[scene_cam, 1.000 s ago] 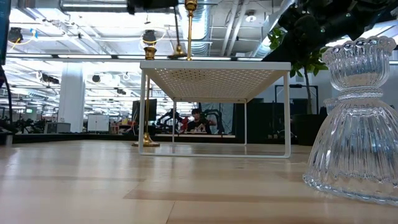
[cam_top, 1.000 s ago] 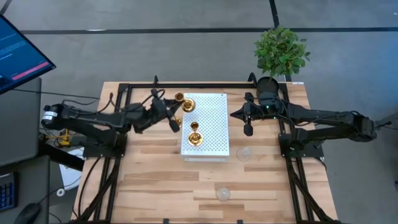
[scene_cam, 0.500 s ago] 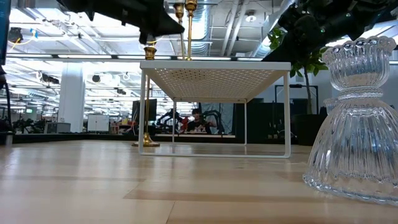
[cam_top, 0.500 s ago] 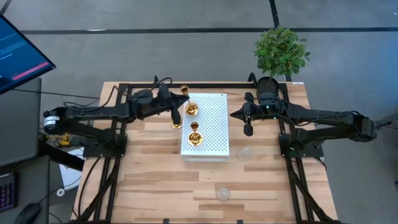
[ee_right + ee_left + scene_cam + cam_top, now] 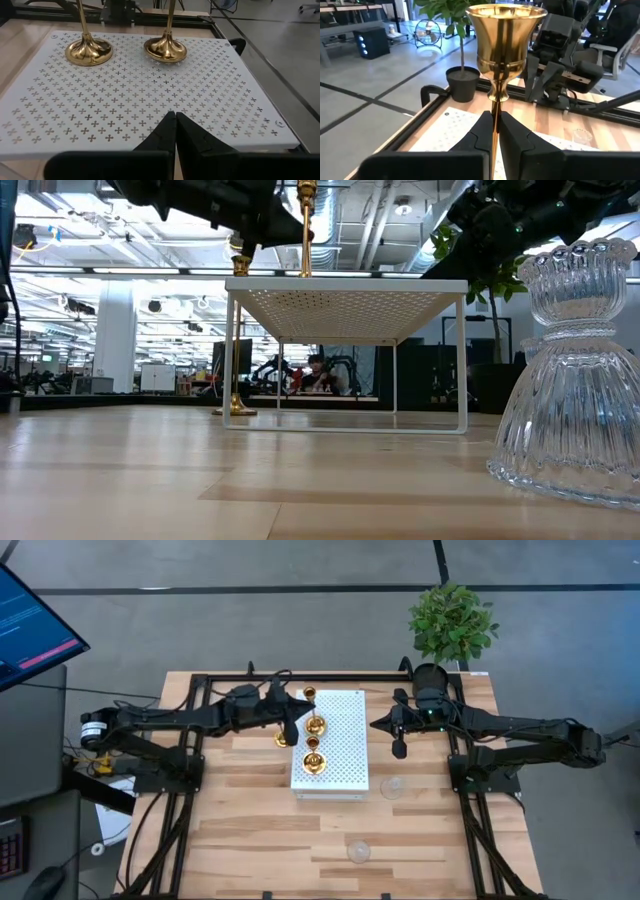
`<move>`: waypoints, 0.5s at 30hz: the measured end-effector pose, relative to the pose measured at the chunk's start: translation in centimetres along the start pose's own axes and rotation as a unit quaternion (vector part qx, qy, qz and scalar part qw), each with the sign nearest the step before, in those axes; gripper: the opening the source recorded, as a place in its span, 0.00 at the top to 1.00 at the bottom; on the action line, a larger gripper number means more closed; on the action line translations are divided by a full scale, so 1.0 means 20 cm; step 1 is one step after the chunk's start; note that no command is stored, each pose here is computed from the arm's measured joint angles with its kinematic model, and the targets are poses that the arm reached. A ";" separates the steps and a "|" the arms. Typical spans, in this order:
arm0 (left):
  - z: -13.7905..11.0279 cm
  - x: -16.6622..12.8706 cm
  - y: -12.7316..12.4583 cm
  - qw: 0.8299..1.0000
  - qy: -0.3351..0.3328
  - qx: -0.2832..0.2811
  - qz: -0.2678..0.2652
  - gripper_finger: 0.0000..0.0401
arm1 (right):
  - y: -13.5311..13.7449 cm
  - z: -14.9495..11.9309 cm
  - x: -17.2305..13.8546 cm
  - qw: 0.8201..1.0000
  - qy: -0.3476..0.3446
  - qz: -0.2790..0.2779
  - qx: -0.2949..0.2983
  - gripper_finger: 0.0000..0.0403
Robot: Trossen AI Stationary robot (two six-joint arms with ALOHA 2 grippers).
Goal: Pick & Place candle stick holders
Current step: Put the bottom gold candle holder on the shelf aligned with the other gold candle holder
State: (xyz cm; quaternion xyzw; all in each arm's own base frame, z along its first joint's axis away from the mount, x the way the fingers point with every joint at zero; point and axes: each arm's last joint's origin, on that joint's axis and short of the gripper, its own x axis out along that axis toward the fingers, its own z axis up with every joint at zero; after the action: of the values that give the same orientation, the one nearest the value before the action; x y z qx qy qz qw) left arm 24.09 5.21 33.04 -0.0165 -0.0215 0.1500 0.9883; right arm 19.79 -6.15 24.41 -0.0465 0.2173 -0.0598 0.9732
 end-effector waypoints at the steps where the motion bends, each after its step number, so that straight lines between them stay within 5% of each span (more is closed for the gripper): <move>1: 0.00 0.00 0.00 1.000 0.002 0.000 -0.002 0.97 | 0.00 0.00 0.00 1.000 0.000 0.000 -0.004 1.00; 15: -0.02 -0.01 -0.06 1.000 0.021 0.004 -0.005 0.97 | 0.00 0.00 0.00 1.000 0.000 0.000 -0.005 1.00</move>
State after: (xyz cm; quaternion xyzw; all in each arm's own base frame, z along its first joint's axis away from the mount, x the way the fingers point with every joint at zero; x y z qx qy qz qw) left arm 24.30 4.05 32.66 -0.0152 -0.0001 0.1449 0.9893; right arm 19.79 -6.15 24.41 -0.0519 0.2177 -0.0588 0.9729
